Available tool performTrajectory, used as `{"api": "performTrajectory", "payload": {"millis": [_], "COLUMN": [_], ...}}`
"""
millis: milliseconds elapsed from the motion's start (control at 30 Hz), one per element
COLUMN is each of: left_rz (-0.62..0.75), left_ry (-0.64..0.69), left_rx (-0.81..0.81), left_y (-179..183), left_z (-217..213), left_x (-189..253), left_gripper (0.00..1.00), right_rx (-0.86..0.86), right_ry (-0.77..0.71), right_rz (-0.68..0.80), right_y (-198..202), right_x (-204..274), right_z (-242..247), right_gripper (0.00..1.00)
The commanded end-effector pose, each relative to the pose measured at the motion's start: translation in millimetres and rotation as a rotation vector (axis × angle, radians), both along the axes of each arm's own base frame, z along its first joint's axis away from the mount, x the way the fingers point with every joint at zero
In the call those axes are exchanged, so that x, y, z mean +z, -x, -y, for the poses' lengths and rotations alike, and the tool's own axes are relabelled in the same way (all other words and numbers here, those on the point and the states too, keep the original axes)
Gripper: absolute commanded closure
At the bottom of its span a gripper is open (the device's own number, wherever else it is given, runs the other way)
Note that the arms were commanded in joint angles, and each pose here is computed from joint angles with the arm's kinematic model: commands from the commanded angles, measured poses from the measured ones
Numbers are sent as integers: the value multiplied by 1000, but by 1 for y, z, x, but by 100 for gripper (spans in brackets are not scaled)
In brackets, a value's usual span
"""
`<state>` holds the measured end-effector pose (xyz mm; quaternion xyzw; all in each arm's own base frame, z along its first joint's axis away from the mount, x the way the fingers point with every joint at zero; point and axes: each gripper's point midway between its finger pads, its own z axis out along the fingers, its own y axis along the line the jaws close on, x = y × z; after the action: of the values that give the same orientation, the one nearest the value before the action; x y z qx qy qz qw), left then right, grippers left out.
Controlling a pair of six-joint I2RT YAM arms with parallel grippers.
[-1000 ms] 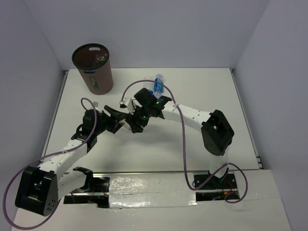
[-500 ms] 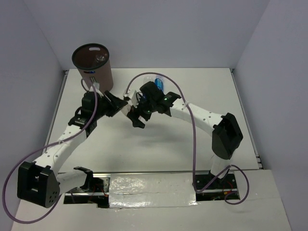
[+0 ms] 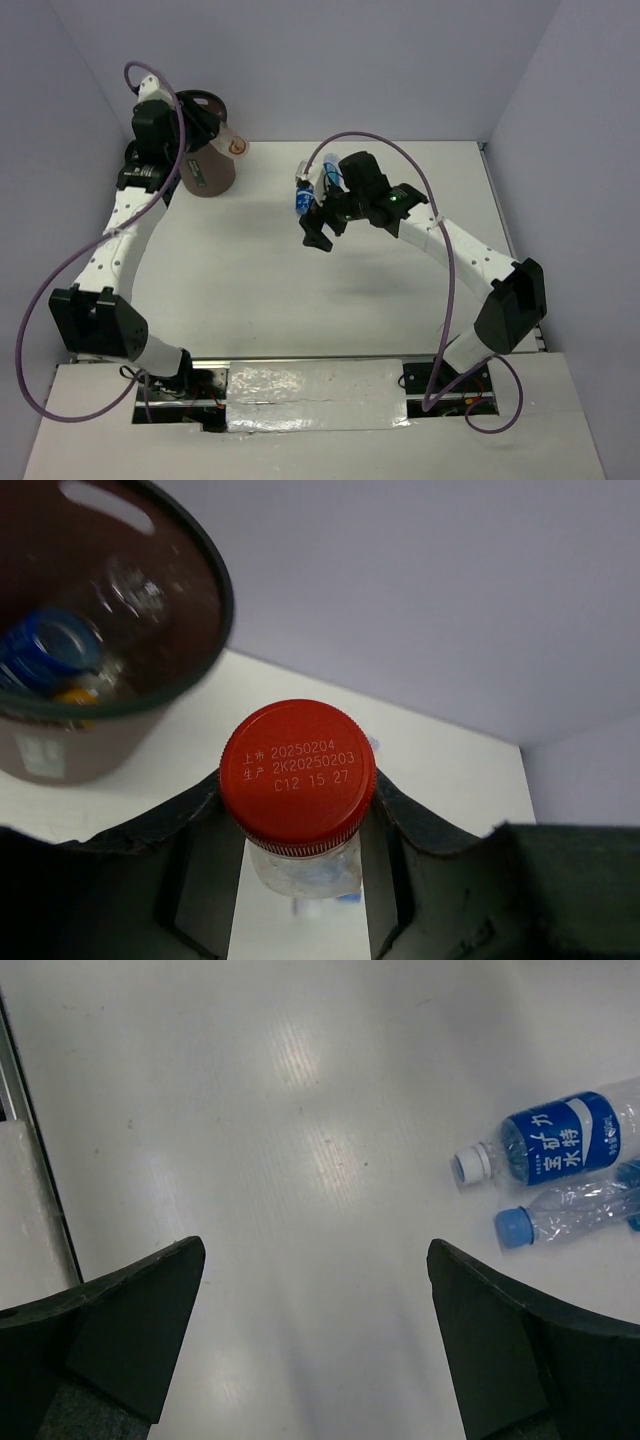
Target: Put the plastic bottles in the bin
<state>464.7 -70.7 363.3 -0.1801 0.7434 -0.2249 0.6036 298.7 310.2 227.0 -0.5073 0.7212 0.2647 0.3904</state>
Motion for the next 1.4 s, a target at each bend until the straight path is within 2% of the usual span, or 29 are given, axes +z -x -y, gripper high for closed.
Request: {"api": "performTrajectory", "payload": {"millis": [0,33,200,267,300,433,500,533,567,600,633,767,900,967,1000,1067,1100,1167,1233,1300,1333,1367], "left_rz": [133,195,211,215,228,177,143,117,108,93,68,-5,-17,-23,-8,-15,13,28,46,62,34,54], "left_ry": [-85,-91,-68,-51,-36,-18,-13,-14,-8,-7,-4,23,48,57,61,64,70,68,78,78,91,93], "left_rx": [121,177,340,351,382,431,440,431,430,422,399,359,347,337,329,314,271,206,50,-13,-39,-70], "left_y": [-31,-38,-72,-83,-85,-102,-106,-111,-112,-114,-117,-117,-105,-99,-92,-84,-75,-59,-40,-27,-19,-6], "left_z": [-32,-44,-86,-90,-105,-126,-135,-135,-138,-138,-135,-132,-137,-139,-137,-135,-127,-116,-86,-74,-68,-61], "left_x": [38,58,65,66,71,51,39,28,25,20,10,-10,-12,-13,-4,-6,7,12,15,18,5,14], "left_gripper": [89,89,92,95,96,98,91,83,62,51,31,10,4,3,3,1,1,2,3,3,3,3], "right_rx": [36,37,5,-3,-11,-25,-41,-65,-99,-130,-180,-326,-487,-543,-605,-704,-741,-804,-882,-935,-952,-1002], "right_ry": [-36,-32,-25,-30,-28,-29,-25,-24,-24,-24,-25,-51,-88,-121,-119,-131,-113,-110,-86,-75,-77,-56], "right_rz": [30,25,30,28,25,16,16,5,17,15,-23,-128,-322,-363,-441,-453,-504,-496,-483,-471,-462,-462], "right_y": [9,10,5,4,3,-1,-6,-11,-19,-25,-33,-65,-93,-111,-117,-138,-143,-159,-177,-188,-194,-201], "right_x": [11,8,7,7,6,3,2,0,2,2,-3,-6,-26,-22,-38,-39,-57,-62,-84,-92,-92,-105], "right_z": [4,5,19,21,24,26,27,27,28,29,30,29,25,25,23,27,27,30,37,45,47,56], "right_gripper": [0,0,0,0,0,0,0,0,0,0,0,0,0,0,0,0,0,0,0,0,0,0]}}
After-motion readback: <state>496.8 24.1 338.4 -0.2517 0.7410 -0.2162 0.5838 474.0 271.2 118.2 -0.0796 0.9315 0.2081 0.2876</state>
